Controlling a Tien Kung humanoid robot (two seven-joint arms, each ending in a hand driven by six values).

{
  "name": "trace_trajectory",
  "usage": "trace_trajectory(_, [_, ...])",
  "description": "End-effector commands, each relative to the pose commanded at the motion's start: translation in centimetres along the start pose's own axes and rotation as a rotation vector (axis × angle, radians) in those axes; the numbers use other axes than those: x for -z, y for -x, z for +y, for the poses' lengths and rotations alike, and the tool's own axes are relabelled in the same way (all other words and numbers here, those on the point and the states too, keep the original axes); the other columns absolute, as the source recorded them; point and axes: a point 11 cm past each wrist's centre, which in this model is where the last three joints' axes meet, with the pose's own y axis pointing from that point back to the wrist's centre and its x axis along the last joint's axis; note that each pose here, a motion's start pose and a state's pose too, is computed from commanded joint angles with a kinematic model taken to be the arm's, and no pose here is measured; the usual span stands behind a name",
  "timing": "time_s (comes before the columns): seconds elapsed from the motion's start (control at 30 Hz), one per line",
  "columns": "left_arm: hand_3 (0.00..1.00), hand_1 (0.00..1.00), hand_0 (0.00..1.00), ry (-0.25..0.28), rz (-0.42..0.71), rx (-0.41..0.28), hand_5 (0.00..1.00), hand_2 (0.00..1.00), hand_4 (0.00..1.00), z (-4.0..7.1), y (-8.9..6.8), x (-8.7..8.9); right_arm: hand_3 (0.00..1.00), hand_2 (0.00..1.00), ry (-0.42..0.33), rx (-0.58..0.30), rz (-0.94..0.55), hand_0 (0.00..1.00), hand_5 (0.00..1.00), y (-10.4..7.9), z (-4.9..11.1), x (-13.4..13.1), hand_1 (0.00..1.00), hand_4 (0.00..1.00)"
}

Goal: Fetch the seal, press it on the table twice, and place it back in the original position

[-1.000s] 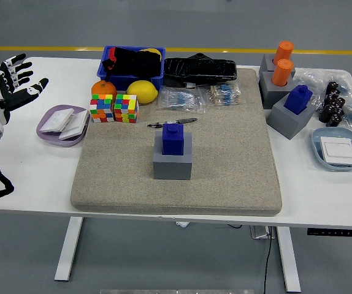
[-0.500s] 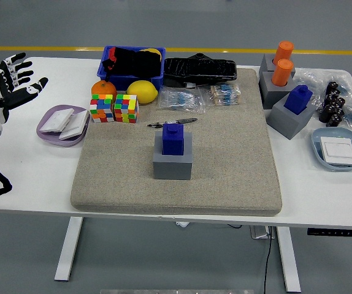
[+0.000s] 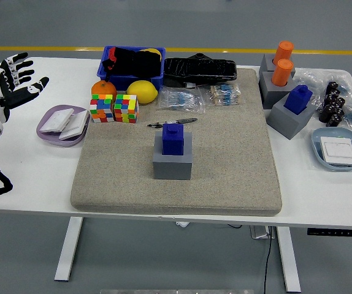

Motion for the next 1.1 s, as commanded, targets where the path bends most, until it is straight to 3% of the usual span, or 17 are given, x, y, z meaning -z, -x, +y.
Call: trace_trajectory(1.1, [0.827,0.763,0.751,0.004,-0.005,0.017,0.074,0.791,0.821,-0.28,0.32,-0.51,0.617,0.662,-0.008,-0.007,-0.011,0.784,0.452,-0.69,0.14,0.25,0.683,0.788])
